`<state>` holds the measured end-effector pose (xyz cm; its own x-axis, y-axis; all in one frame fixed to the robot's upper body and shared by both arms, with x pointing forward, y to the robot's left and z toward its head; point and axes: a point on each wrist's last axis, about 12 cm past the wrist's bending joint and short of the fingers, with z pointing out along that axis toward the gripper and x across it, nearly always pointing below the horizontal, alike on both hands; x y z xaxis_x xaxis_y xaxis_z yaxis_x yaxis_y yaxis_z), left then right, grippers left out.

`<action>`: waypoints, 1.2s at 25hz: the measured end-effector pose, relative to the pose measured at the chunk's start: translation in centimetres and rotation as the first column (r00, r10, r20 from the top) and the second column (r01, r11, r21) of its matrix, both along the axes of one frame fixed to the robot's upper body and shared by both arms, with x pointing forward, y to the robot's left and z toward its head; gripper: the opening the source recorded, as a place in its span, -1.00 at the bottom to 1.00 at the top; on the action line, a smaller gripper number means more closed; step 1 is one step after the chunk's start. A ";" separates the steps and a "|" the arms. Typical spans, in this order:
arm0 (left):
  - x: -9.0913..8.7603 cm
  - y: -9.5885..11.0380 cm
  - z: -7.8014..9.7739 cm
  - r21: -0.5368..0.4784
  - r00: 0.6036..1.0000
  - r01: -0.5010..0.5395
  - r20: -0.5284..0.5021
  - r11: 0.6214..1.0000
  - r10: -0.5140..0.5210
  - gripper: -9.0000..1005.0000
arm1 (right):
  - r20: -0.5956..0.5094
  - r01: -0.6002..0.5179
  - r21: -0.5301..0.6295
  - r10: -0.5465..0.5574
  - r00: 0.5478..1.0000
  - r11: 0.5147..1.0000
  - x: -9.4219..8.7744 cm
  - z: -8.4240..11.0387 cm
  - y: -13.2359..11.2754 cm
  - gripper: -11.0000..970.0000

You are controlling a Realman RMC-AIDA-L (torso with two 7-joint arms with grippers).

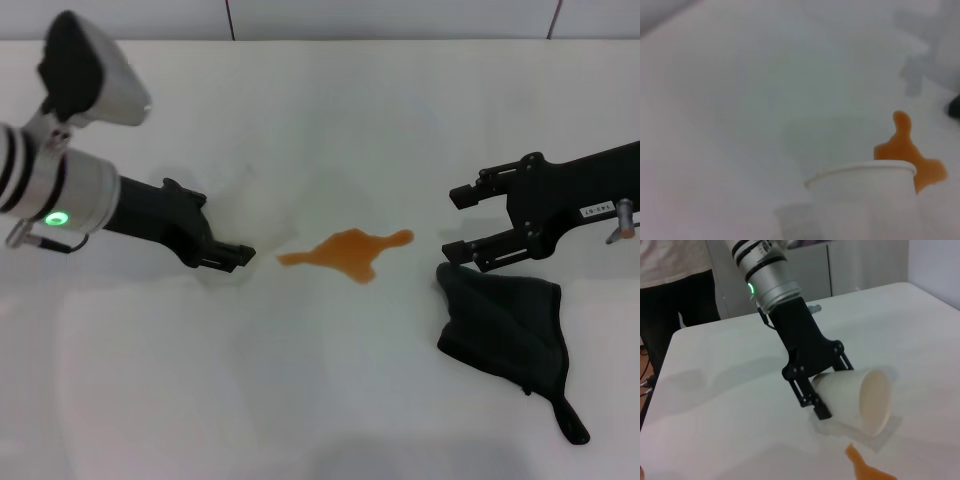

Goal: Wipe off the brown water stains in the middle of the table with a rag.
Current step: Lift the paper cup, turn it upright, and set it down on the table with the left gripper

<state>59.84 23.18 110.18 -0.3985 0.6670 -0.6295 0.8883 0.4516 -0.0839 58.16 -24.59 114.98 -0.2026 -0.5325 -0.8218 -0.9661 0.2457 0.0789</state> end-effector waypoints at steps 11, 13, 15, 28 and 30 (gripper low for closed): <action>-2.5 3.7 -3.7 -0.332 0.936 -0.051 0.312 0.942 0.160 0.25 | 0.019 -0.003 -0.004 0.003 1.000 1.000 0.5 0.3 0.6 0.54; -2.9 3.3 -4.5 -0.355 0.927 -0.039 0.335 0.934 0.166 0.24 | 0.023 -0.011 -0.007 0.012 1.000 1.000 0.6 0.4 0.9 0.54; -3.2 2.5 -5.2 -0.374 0.927 -0.039 0.333 0.927 0.173 0.24 | 0.025 -0.019 -0.007 0.019 1.000 1.000 0.8 0.5 1.2 0.54; -3.8 0.0 -7.7 -0.366 0.922 -0.071 0.330 0.928 0.201 0.23 | 0.033 -0.050 -0.023 0.051 0.998 0.998 0.9 0.2 2.5 0.54; -3.8 0.0 -7.8 -0.354 0.920 -0.070 0.338 0.933 0.198 0.23 | 0.032 -0.050 -0.025 0.051 0.998 0.998 0.8 0.1 2.5 0.54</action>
